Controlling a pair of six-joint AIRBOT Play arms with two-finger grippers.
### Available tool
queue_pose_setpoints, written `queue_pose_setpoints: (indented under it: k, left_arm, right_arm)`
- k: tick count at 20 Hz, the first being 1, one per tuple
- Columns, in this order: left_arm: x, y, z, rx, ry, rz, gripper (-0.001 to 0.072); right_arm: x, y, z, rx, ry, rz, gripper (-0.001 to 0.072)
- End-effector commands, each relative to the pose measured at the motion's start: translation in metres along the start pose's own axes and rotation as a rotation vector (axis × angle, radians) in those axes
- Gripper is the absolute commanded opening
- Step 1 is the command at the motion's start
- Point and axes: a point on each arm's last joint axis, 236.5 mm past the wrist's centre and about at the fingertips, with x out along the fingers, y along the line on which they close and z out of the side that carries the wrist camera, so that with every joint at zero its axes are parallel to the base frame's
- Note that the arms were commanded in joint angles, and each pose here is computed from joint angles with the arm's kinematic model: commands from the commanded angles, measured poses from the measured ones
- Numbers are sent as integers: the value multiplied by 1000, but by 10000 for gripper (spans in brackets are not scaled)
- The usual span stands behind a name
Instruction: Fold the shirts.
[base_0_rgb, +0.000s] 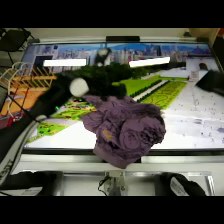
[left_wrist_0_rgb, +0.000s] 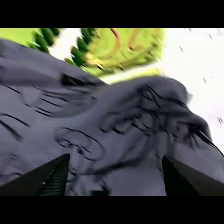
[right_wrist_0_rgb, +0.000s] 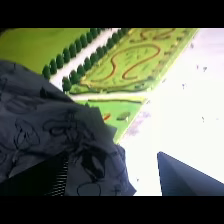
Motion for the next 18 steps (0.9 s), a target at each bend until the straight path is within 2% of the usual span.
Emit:
queue_pose_setpoints:
  k: [1,3,5,9,15,16,18]
  left_arm:
    - [-30,99,33,-68,27,103,712]
    - [-5,139,8,-170,145,119,712]
    - [30,153,-22,-245,266,87,712]
    - [84,128,-58,-293,383,-69,712]
    - [126,96,-107,-244,511,-119,706]
    - [128,90,-112,-231,524,-123,694]
    - [131,81,-117,-216,535,-129,586]
  right_arm:
    - [86,4,-80,27,265,71,656]
    - [133,13,-119,29,334,90,656]
    - [164,20,-149,30,403,96,655]
    - [193,35,-175,49,524,139,656]
    - [207,39,-182,86,570,166,655]
    - [207,40,-182,87,570,167,655]
    - [207,43,-182,94,568,177,654]
